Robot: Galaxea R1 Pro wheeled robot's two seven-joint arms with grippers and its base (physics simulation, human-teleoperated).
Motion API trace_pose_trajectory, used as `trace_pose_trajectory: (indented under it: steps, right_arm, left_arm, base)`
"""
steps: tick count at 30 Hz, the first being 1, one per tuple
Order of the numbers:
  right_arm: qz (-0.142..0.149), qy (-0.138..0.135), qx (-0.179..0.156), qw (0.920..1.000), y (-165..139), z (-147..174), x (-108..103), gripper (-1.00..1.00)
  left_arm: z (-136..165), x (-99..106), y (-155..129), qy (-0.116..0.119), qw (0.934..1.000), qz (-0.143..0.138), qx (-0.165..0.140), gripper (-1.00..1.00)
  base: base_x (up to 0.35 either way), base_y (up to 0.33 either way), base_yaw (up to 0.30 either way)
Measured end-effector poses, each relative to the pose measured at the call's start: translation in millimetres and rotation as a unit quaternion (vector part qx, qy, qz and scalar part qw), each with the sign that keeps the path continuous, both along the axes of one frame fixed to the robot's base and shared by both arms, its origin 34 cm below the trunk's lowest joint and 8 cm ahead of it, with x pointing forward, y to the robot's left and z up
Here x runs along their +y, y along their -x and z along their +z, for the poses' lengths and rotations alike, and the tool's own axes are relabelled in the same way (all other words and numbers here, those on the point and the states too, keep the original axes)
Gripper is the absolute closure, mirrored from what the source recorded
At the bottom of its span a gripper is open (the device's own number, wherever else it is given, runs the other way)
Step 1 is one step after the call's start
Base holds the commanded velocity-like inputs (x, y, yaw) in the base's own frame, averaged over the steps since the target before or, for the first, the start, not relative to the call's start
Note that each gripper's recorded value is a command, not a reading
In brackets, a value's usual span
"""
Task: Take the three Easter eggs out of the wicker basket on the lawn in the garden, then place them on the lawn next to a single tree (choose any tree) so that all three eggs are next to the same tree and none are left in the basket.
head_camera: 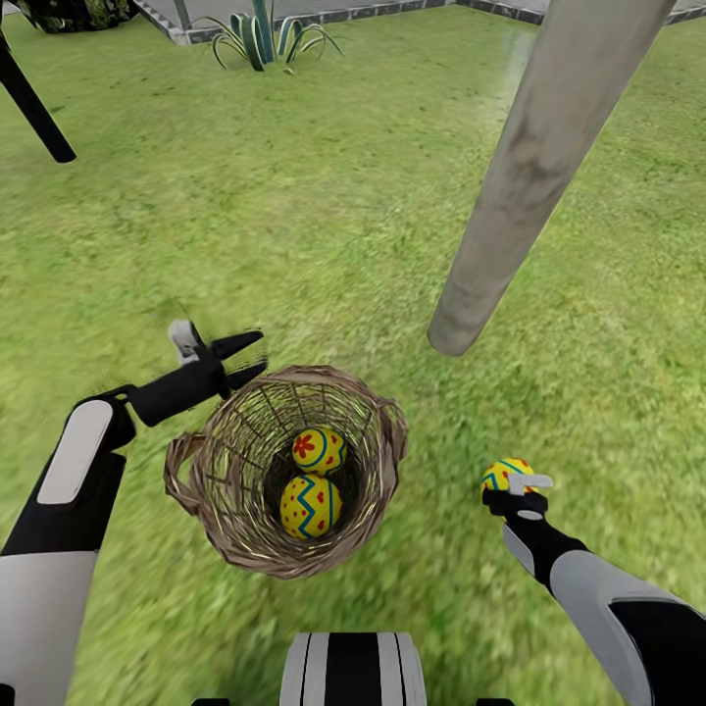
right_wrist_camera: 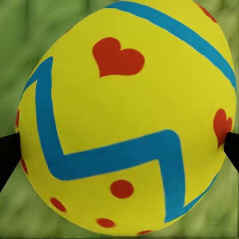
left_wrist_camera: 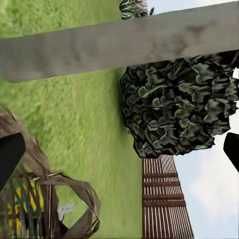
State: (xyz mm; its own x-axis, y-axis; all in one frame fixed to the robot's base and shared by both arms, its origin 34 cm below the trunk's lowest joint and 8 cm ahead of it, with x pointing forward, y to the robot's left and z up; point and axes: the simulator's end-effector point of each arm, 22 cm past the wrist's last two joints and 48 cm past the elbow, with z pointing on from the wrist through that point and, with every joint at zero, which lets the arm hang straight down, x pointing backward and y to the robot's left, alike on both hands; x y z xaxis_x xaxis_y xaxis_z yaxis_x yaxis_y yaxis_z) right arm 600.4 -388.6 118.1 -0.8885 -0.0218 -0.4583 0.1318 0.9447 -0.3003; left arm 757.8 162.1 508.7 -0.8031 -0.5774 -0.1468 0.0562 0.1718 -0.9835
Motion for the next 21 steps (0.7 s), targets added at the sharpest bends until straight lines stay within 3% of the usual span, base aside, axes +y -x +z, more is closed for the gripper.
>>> trace_pose_trajectory:
  steps: [4, 5, 6, 17, 18, 21]
  right_arm:
    - [0.007, 0.003, 0.007, 0.9999, 5, -2, 1, 1.0]
    - [0.001, 0.001, 0.007, 1.0, 6, -3, 0, 1.0]
    - [0.001, 0.001, 0.009, 1.0, 7, -3, 1, 1.0]
    - [-0.003, 0.001, 0.013, 0.9999, 10, -4, 0, 1.0]
    - [-0.004, 0.002, 0.013, 0.9999, 10, -4, 0, -1.0]
    - [-0.008, 0.002, 0.014, 0.9999, 11, -4, -2, -1.0]
  left_arm:
    - [-25, 3, 11, -0.019, 0.9995, -0.007, 0.025, -1.0]
    - [-69, 11, 40, -0.028, 0.9965, -0.006, 0.079, -1.0]
    - [-77, 11, 47, -0.028, 0.9956, -0.006, 0.089, -1.0]
    - [-77, 12, 47, -0.028, 0.9956, -0.006, 0.09, -1.0]
    - [-77, 12, 48, -0.027, 0.9956, -0.006, 0.09, -1.0]
    - [-77, 12, 47, -0.028, 0.9955, -0.006, 0.09, -1.0]
  base:
    - [0.0, 0.0, 0.0]
    - [0.0, 0.0, 0.0]
    - [0.0, 0.0, 0.0]
    - [0.0, 0.0, 0.0]
    - [0.0, 0.0, 0.0]
    - [0.0, 0.0, 0.0]
